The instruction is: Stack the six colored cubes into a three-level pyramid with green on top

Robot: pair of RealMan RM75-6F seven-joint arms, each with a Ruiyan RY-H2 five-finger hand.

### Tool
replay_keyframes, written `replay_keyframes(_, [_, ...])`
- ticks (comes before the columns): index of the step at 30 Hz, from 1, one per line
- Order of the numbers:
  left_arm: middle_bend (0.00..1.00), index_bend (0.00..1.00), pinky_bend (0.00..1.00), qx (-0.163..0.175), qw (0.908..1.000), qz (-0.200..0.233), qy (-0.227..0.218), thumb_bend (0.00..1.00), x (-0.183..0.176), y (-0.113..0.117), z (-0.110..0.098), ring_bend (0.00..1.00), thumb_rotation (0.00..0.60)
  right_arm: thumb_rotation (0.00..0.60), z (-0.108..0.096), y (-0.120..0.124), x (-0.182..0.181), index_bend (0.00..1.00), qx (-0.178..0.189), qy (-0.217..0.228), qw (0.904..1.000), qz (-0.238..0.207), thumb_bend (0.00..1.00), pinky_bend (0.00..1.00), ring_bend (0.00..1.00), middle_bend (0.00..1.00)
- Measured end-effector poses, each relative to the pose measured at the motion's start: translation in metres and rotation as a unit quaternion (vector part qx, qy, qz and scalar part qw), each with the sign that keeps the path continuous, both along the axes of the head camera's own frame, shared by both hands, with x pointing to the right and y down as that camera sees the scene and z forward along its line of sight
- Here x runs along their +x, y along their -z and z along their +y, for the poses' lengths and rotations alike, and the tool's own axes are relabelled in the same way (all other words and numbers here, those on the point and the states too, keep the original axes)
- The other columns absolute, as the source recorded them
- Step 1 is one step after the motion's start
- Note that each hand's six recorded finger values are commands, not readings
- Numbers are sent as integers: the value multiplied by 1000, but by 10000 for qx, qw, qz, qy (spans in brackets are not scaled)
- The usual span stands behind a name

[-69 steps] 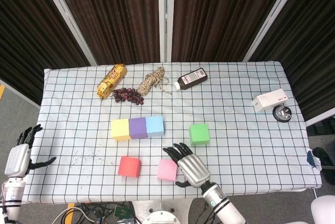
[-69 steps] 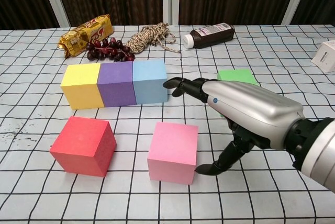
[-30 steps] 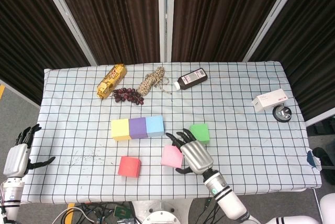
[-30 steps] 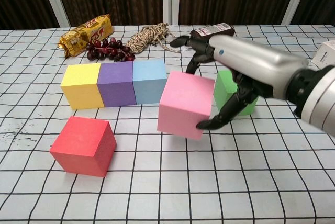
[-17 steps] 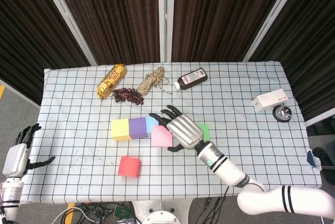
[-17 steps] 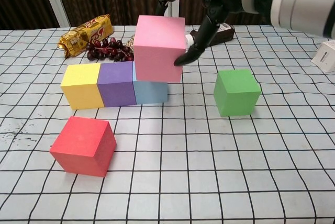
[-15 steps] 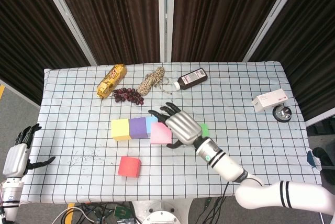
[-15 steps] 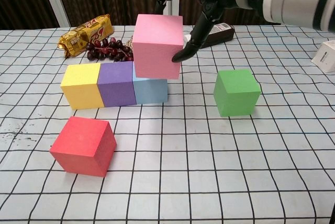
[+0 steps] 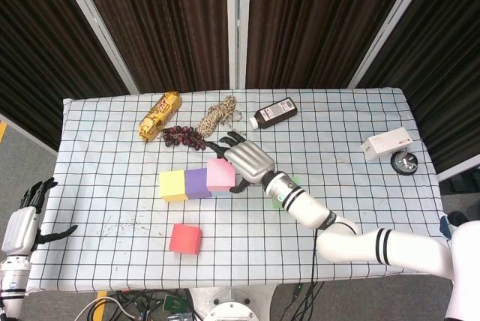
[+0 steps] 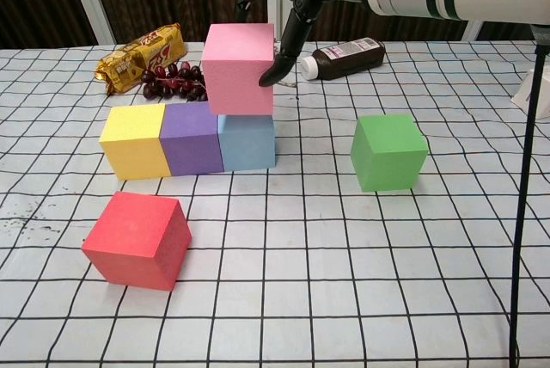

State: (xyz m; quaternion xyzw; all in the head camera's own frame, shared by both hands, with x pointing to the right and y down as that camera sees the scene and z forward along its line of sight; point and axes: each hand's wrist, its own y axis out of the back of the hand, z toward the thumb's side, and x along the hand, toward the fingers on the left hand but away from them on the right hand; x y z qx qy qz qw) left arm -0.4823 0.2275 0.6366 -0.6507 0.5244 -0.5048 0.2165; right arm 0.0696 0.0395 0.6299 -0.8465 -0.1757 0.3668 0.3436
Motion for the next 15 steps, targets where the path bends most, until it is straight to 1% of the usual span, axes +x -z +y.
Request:
replay_keyframes(2, [137,28,26,-4,10000,-4,3,0,0,-1,0,0,600,600,-3,-2,-3,0,30,69,10000,7,140,0,101,490])
replay_keyframes(6, [137,28,26,-35,10000,-18,8,0,-1,-3,1,0,600,600,-11,-6,-10,0,222,227,9995,24,139,0,102,490])
replay_keyframes(8, [137,27,26,-54,10000,-15,14,0,-2,-4,2,0,600,600,-11,-6,-13,0,273,291,9992,-13,139,0,102,490])
replay_keyframes(15, [137,28,26,-57,10000,16,21,0,-3,-5,2,0,600,600,-11,-13,-25,0,201,391,9989,-184,139,0,102,487])
